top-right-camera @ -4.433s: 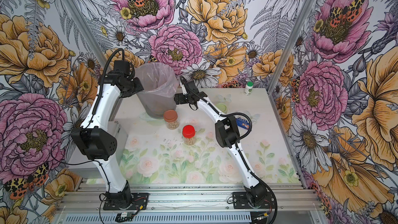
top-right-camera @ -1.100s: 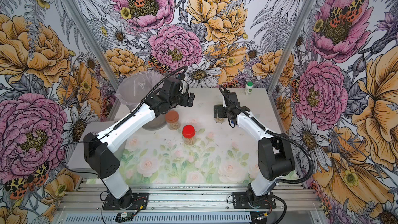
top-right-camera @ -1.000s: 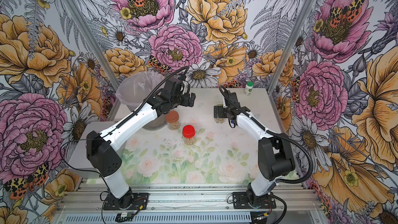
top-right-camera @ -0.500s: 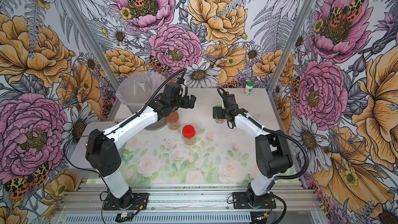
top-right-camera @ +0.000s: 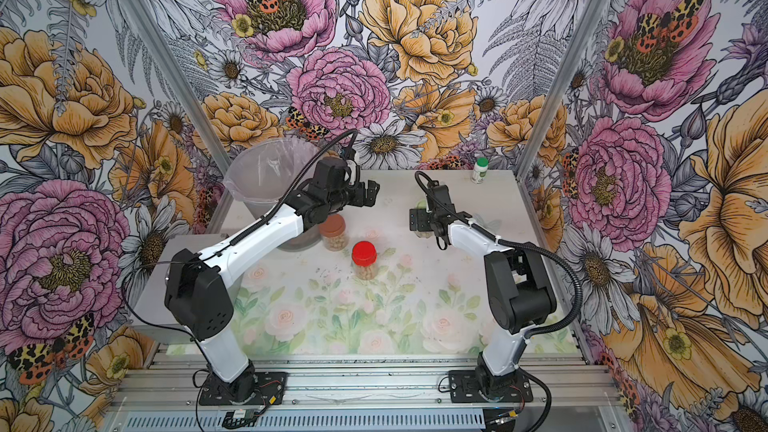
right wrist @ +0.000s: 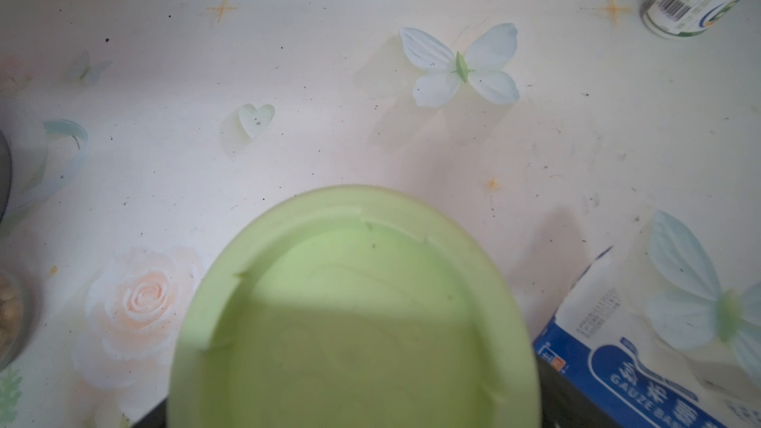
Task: Empty moldy peanuts from jars
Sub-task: Pick up the jar from the center of the board.
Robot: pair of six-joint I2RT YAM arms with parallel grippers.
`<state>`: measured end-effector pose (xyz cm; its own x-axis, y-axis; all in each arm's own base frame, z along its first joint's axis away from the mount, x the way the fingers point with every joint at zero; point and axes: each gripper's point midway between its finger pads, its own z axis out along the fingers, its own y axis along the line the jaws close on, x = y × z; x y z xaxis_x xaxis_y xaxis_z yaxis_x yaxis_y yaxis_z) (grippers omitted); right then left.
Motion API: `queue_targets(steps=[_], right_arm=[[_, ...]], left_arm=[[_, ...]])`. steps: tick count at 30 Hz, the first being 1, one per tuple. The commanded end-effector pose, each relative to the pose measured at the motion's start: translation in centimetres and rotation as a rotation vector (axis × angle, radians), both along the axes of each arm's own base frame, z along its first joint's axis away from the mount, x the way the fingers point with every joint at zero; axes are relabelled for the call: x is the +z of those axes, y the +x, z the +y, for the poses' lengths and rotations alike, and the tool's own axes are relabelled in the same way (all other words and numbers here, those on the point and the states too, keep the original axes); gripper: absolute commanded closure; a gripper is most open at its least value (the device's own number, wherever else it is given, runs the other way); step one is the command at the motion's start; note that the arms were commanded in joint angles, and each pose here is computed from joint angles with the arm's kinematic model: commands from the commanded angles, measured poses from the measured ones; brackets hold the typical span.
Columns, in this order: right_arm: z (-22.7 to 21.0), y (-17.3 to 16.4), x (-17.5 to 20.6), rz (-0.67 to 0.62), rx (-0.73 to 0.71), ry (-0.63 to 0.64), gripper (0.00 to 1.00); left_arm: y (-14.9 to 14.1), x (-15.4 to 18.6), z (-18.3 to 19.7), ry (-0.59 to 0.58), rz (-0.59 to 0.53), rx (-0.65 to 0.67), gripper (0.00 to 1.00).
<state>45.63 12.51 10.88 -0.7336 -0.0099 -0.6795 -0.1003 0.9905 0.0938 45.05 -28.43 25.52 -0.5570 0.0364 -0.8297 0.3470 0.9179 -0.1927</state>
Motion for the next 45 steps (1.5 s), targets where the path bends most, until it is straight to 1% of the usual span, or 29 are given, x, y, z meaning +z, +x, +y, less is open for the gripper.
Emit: queue_targets(steps=[1,7,10,12,15,17,20,25,29,32,35,38,41,45], right_arm=[[0.1,0.9,-0.2,-0.029,-0.022,0.000,0.01],[0.3,1.0,-0.8,-0.021,-0.018,-0.001,0.07],[0.4,1.0,-1.0,-0.020,-0.015,0.002,0.09],[0.3,1.1,-1.3,-0.016,-0.021,-0.002,0.12],[0.1,1.2,-1.6,-0.010,-0.028,-0.004,0.19],[0.3,1.1,-1.8,-0.006,-0.024,0.000,0.28],[0.2,1.1,-1.8,-0.003,-0.030,0.007,0.37],[0.6,1.0,-0.9,-0.007,-0.024,0.072,0.50],[1.3,0.9,0.5,-0.018,-0.007,0.135,0.52],[1.5,0.9,1.8,-0.027,-0.006,0.181,0.52],[1.9,0.7,3.6,-0.043,0.011,0.231,0.52],[2.0,0.5,5.3,-0.063,0.017,0.253,0.53],[2.1,0.2,6.6,-0.070,0.017,0.295,0.53],[2.4,-0.4,9.3,-0.100,0.034,0.365,0.54]], left_arm=[[0.1,0.5,0.2,-0.024,-0.011,-0.005,0.01],[0.1,0.5,0.3,-0.026,-0.010,-0.004,0.01],[0.1,0.5,0.3,-0.029,-0.009,-0.007,0.01],[0.0,0.5,0.2,-0.030,-0.007,-0.010,0.01],[0.1,0.4,0.3,-0.027,-0.006,-0.007,0.01],[0.1,0.2,0.5,-0.016,-0.008,0.000,0.01],[0.3,-0.1,0.7,0.003,-0.012,0.006,0.01],[0.5,-0.7,0.5,0.047,-0.024,-0.024,0.01],[0.5,-1.2,-0.3,0.102,-0.056,-0.092,0.01],[0.6,-1.4,-0.7,0.121,-0.092,-0.127,0.01],[0.3,-1.2,-1.4,0.125,-0.122,-0.190,0.01],[0.4,-0.8,-1.7,0.112,-0.162,-0.214,0.01],[-0.6,-0.7,-3.0,0.087,-0.190,-0.322,0.01],[-2.0,-0.7,-4.1,0.104,-0.244,-0.455,0.01]])
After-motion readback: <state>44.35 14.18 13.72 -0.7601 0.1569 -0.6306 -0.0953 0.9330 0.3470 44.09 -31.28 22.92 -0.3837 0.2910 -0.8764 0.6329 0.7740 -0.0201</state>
